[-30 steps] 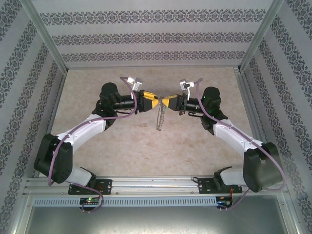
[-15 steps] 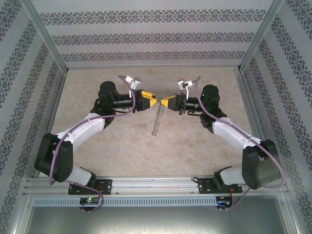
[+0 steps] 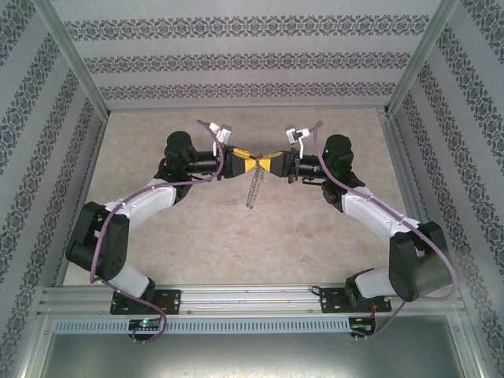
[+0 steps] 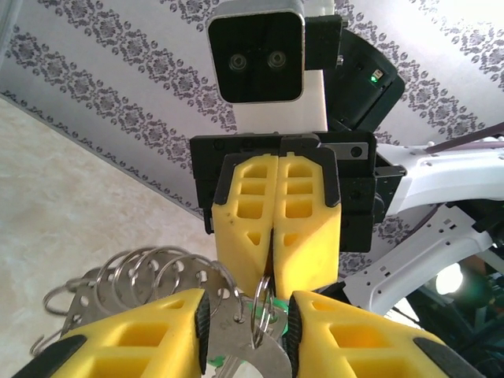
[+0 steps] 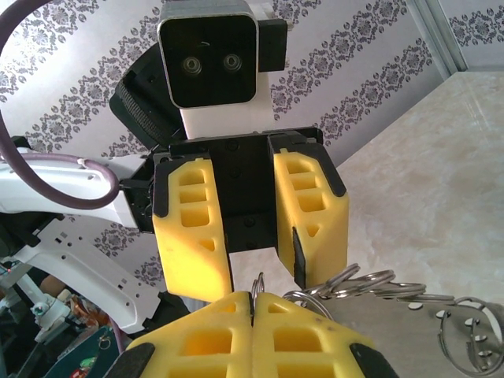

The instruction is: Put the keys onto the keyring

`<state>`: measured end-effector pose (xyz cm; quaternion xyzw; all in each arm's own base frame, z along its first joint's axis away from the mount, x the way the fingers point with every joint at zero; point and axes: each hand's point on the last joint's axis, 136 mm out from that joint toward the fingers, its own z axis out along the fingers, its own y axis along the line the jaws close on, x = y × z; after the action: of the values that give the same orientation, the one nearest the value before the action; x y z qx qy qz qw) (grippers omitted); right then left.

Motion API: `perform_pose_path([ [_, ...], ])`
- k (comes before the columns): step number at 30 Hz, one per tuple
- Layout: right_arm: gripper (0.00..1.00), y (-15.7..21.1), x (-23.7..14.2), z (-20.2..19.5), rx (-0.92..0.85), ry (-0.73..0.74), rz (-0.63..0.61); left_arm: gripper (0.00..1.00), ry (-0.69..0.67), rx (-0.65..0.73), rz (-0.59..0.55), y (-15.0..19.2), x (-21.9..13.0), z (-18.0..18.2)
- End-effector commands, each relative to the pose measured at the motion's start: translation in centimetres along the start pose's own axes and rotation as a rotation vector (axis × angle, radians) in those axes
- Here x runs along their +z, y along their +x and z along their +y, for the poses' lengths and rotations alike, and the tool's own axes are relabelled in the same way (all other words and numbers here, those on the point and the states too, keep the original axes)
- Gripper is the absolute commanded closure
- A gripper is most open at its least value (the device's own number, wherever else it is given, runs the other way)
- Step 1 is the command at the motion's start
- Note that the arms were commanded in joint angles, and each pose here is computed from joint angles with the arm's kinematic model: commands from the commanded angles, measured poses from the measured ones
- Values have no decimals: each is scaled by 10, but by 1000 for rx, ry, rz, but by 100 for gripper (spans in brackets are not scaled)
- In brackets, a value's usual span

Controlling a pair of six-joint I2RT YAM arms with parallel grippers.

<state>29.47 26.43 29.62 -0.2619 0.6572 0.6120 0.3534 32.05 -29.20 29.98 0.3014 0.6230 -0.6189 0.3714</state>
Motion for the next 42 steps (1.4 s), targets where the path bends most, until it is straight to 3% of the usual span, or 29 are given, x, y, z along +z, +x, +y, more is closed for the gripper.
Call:
perform_pose_path([
  [1,100,-15,2,12,-81,-38,-14,68,75,61,-34,-18,0,-18],
  [13,100,-15,3,6,-69,-30,-17,72,80,57,-22,-12,1,-19],
  [26,100,-12,1,8,-72,-33,-15,67,-35,78,-14,-5,-3,-4],
  [42,100,-15,2,3,-67,-23,-27,69,10,67,31,5,5,-12],
])
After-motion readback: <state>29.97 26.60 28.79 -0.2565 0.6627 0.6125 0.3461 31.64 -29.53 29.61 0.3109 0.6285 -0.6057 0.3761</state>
